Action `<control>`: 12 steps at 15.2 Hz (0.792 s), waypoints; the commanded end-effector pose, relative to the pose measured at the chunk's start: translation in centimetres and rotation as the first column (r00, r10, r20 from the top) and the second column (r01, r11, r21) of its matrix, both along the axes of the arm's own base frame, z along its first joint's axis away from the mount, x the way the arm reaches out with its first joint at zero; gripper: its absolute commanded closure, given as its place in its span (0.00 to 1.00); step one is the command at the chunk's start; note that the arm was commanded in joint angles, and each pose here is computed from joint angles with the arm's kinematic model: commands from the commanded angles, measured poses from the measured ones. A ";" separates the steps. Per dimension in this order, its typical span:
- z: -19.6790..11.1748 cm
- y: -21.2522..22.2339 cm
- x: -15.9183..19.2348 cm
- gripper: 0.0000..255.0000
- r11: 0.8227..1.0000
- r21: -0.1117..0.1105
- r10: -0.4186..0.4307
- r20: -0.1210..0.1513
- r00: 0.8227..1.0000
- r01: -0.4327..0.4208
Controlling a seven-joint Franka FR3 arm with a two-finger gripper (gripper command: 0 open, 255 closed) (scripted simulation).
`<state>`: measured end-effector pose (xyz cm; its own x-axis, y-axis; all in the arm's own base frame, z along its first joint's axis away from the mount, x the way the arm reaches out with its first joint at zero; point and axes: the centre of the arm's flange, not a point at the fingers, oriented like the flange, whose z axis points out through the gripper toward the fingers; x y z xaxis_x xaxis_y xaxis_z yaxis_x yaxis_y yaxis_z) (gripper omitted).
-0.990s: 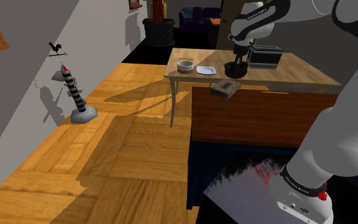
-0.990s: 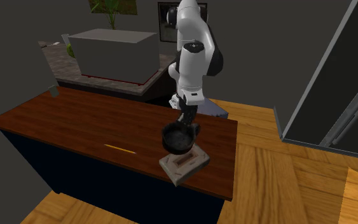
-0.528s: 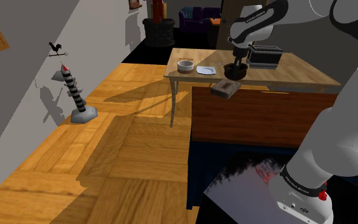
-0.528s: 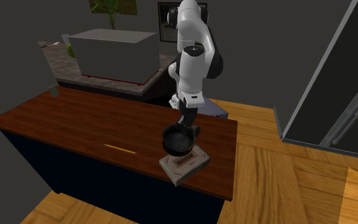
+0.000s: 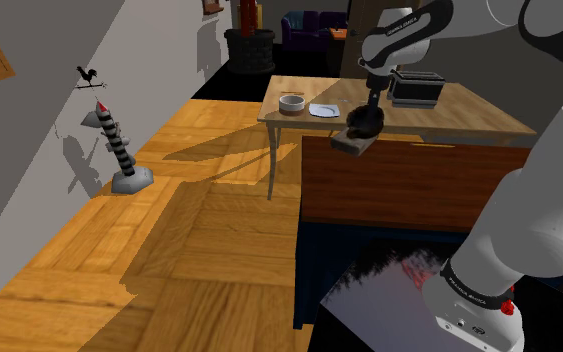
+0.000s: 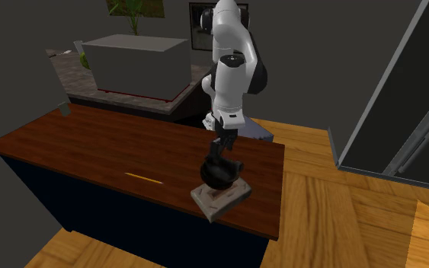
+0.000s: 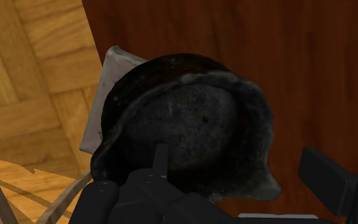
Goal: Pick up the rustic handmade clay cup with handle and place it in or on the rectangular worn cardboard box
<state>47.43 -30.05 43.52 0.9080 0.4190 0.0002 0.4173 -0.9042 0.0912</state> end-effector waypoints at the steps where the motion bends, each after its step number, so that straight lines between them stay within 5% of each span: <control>1: 1.3 0.1 0.0 0.00 1.000 0.000 0.000 0.000 1.000 0.000; 4: 5.0 0.4 -0.2 0.00 1.000 0.000 0.000 0.000 1.000 0.000; 12: 5.0 0.4 -0.2 0.00 1.000 0.000 0.000 0.000 1.000 0.000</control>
<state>47.24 -29.64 48.50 0.9080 0.4190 0.0003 0.4173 -0.9042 0.0913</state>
